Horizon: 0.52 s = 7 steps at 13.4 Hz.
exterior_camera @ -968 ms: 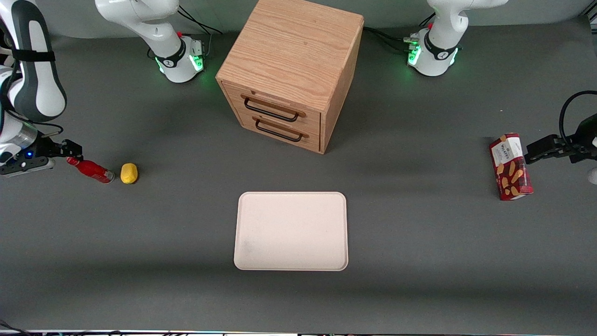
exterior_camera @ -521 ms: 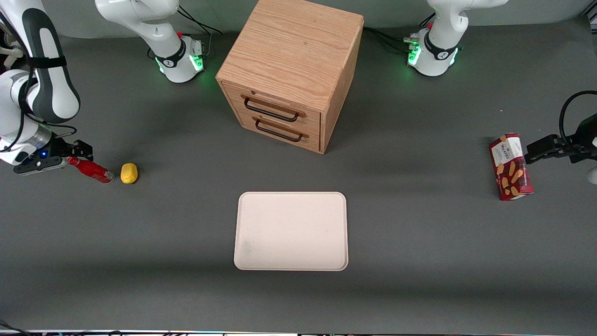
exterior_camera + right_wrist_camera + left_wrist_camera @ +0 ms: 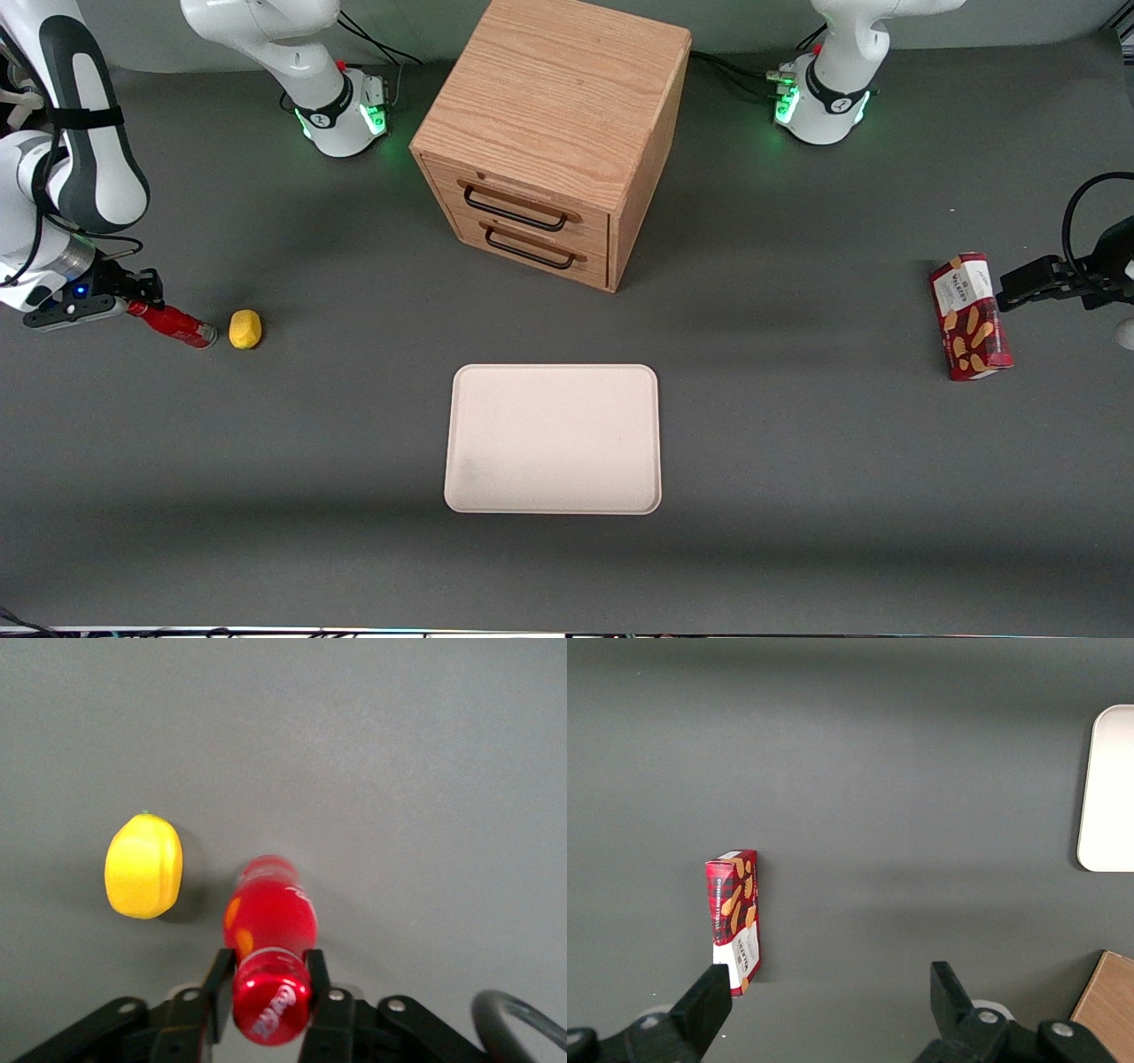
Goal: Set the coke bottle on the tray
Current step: 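Close the right gripper around the bottle's neck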
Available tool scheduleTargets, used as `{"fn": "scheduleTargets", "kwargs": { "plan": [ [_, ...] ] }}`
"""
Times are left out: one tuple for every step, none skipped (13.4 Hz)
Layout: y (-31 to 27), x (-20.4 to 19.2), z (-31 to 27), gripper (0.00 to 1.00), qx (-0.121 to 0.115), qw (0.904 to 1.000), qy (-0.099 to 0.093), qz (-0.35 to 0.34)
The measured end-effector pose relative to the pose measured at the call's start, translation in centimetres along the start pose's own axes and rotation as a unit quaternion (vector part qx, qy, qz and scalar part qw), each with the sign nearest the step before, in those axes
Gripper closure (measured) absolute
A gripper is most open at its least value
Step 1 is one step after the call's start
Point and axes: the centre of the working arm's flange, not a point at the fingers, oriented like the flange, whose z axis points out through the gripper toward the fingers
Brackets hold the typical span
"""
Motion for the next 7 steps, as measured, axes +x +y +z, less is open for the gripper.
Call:
{"fn": "scheduleTargets", "kwargs": {
  "plan": [
    [0.0,0.0,0.0,0.65,0.001,1.0000,0.000,0.000],
    [0.0,0.0,0.0,0.65,0.001,1.0000,0.000,-0.001],
    [0.0,0.0,0.0,0.65,0.001,1.0000,0.000,-0.001],
    [-0.1,0.1,-0.1,0.65,0.000,1.0000,0.000,-0.002],
    [-0.3,0.3,-0.1,0.65,0.001,1.0000,0.000,-0.004],
    [-0.5,0.8,-0.4,0.65,0.005,1.0000,-0.002,-0.007],
    [-0.7,1.5,-1.3,0.65,0.016,0.9998,-0.009,-0.009]
  ]
}}
